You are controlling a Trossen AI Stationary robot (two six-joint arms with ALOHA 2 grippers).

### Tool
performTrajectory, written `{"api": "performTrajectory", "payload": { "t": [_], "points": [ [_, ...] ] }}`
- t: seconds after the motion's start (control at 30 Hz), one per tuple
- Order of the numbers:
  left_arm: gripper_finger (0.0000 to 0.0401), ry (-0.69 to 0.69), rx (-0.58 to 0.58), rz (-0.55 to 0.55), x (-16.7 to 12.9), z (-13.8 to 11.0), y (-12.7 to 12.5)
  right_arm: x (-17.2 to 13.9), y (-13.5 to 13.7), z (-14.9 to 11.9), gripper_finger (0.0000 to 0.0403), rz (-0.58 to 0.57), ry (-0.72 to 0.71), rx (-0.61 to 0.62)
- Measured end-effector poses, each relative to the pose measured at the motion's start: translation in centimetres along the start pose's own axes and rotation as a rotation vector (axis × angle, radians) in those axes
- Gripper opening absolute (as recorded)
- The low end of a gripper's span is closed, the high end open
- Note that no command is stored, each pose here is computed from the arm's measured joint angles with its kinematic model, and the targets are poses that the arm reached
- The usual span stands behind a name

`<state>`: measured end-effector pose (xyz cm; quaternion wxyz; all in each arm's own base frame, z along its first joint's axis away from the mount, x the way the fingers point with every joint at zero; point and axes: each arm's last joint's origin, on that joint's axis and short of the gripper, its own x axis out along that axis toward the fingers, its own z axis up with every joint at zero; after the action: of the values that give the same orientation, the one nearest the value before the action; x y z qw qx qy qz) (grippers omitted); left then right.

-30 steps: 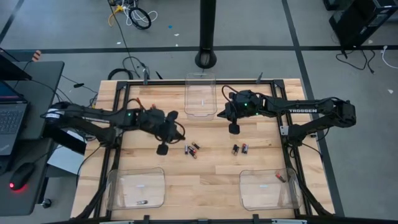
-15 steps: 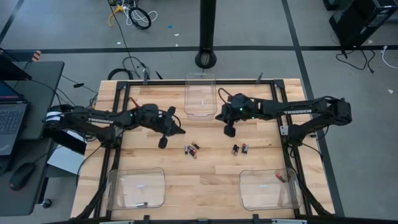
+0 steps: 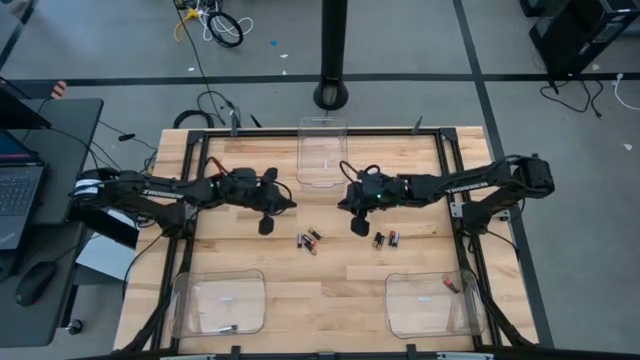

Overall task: Sort batteries
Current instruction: Put the brown battery into the top middle transparent bin

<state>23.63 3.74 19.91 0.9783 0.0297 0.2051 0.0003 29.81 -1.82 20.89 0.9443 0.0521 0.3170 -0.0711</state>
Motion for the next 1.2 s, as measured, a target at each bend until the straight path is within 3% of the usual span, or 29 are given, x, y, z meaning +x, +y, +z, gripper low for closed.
{"api": "performTrajectory", "payload": {
  "t": [0.23, 0.63, 0.93, 1.2],
  "points": [
    [0.0003, -0.029, 0.006, 0.024, 0.9, -0.1, 0.2, 0.2, 2.6, -0.1, 0.0096, -0.023, -0.047, 0.047],
    [0.0011, -0.130, 0.090, 0.068, 1.6, 0.6, 0.4, 5.1, 5.2, -2.2, 0.0153, -0.037, -0.096, 0.092],
    [0.0012, -0.126, 0.087, 0.130, 1.6, 0.6, 0.6, 8.7, 5.3, -4.0, 0.0169, -0.090, -0.043, 0.141],
    [0.0012, -0.124, 0.083, 0.140, 1.6, 0.6, 0.7, 11.5, 6.1, -4.6, 0.0169, -0.053, -0.002, 0.165]
  ]
}}
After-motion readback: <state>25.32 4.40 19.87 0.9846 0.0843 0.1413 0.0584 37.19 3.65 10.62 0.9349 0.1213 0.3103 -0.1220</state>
